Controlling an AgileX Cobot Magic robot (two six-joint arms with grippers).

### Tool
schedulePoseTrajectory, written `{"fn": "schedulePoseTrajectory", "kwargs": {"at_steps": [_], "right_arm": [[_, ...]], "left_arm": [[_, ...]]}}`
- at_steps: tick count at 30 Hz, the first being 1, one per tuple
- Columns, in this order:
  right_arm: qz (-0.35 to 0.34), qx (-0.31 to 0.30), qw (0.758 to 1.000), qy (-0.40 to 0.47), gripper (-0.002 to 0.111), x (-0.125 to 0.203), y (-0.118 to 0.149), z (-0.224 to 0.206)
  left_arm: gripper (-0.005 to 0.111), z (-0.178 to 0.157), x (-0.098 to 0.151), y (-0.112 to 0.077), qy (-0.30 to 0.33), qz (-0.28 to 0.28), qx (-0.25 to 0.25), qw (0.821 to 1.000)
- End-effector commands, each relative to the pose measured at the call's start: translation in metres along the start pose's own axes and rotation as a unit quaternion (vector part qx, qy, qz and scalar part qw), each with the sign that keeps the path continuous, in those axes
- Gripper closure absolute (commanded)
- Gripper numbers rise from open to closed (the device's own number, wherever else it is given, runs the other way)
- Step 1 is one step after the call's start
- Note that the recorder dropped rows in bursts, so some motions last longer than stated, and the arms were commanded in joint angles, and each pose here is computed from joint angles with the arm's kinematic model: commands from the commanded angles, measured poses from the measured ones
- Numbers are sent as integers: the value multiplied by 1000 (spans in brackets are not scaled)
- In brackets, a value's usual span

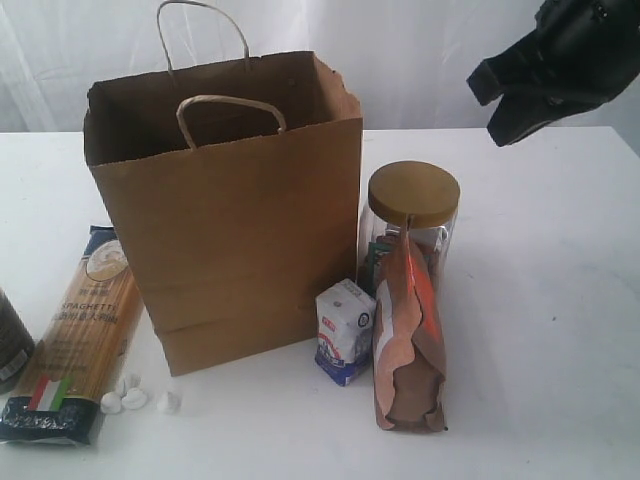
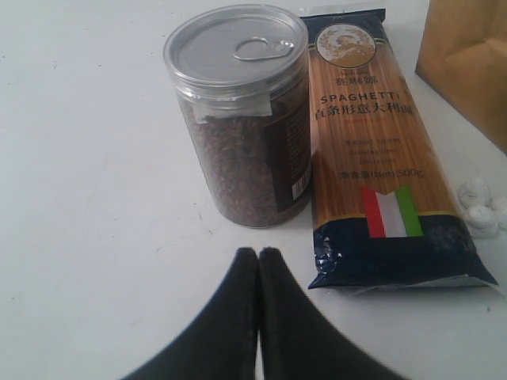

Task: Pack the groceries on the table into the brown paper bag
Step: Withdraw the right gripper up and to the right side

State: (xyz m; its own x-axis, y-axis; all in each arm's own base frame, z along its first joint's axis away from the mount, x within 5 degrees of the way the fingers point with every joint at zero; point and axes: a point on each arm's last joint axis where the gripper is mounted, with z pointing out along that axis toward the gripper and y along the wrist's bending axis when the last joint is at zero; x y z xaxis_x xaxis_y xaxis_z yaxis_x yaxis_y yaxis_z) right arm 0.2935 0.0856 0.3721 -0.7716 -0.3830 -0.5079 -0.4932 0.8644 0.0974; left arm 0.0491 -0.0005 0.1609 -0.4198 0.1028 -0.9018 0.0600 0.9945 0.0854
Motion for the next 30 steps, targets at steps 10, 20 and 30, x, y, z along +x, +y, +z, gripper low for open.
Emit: {"fn": "schedulePoseTrajectory", "kwargs": {"at_steps": [10,20,30], "right_arm": [[55,98,895,-431,108,123,38,-99],[-70,233,758,-605,108,246,77,-187],[-12,183,745,-641,108,253,72,-162]], "left_arm": [[107,0,2,0,4,-6,-1,1000],[107,0,2,0,4,-6,-1,1000],[107,0,-6,-2,-38,-53,10,998]]}}
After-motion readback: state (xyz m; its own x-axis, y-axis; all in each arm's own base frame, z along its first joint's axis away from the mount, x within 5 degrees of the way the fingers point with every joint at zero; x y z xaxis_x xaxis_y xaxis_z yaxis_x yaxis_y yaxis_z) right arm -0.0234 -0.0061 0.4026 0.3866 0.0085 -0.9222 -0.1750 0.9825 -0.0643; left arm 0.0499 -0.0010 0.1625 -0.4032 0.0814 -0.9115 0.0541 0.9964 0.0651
